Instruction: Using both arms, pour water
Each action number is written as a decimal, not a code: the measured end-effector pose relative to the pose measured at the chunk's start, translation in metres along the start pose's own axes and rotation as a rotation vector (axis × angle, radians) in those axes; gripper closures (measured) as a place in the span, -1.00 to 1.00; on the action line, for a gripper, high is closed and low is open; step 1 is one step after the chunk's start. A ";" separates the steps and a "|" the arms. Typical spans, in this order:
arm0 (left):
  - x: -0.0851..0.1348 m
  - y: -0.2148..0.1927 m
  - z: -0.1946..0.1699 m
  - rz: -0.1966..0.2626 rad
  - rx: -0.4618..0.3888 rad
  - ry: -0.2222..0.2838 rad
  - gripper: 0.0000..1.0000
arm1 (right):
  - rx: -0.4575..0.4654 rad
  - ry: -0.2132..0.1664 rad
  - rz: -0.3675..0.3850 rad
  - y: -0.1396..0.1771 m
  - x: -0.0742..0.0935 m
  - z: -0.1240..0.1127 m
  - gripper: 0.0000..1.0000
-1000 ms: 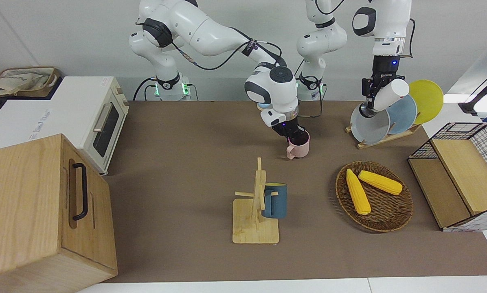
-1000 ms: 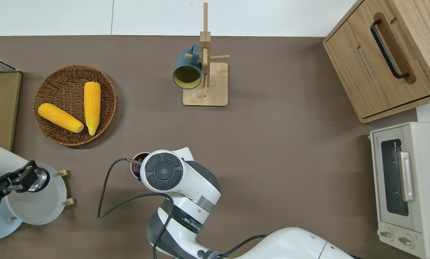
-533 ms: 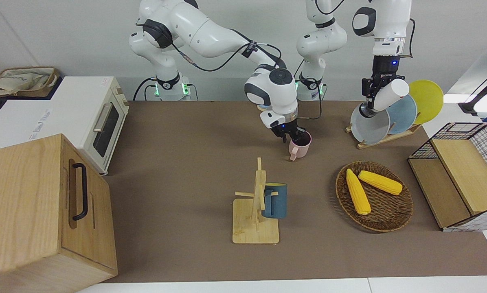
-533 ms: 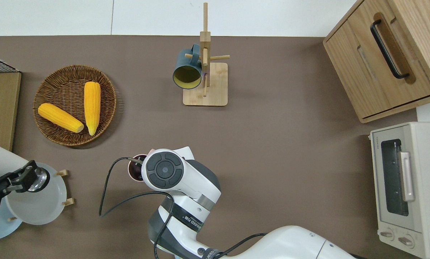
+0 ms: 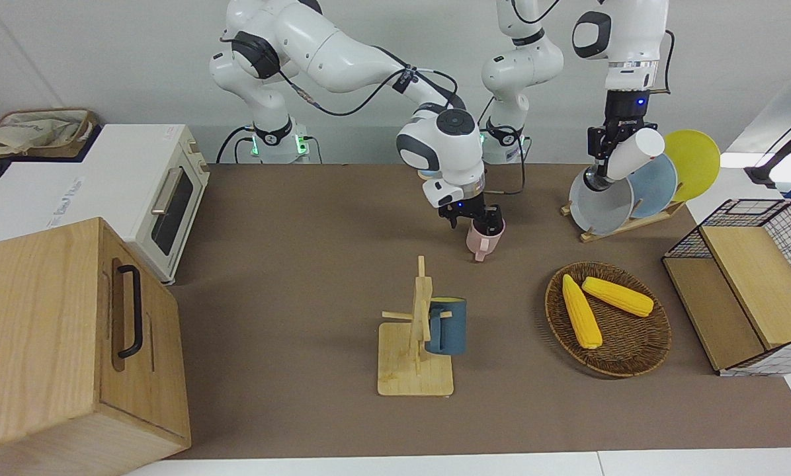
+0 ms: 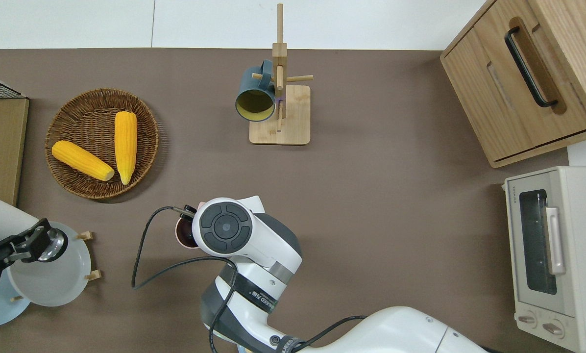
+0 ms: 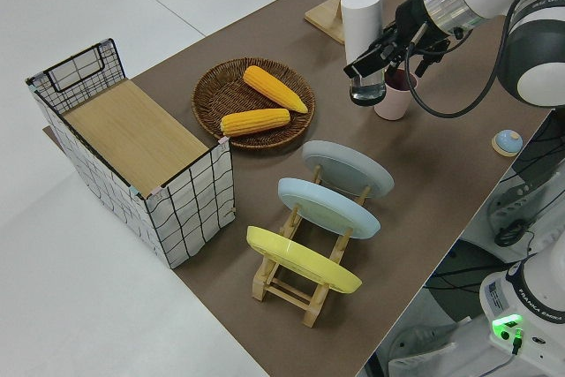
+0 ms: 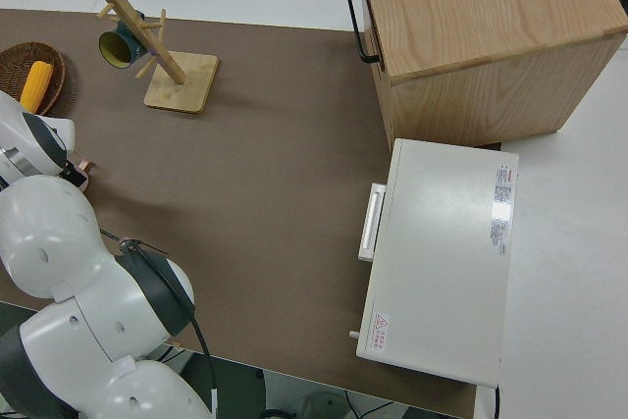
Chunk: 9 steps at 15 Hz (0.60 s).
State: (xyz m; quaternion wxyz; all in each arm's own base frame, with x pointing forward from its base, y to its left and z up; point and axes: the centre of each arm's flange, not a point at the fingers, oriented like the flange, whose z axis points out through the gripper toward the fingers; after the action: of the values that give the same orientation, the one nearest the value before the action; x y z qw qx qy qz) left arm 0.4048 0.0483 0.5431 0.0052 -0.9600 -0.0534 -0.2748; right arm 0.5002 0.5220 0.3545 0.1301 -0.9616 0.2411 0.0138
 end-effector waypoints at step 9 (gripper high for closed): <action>-0.001 0.000 0.001 0.001 -0.001 -0.008 -0.30 | -0.026 0.017 -0.022 -0.014 0.019 -0.045 -0.96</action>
State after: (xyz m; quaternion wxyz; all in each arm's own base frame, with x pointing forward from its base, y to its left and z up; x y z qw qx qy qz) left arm 0.4044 0.0478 0.5417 0.0045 -0.9611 -0.0529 -0.2710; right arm 0.5220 0.5141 0.3998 0.1156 -0.9659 0.2315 0.0076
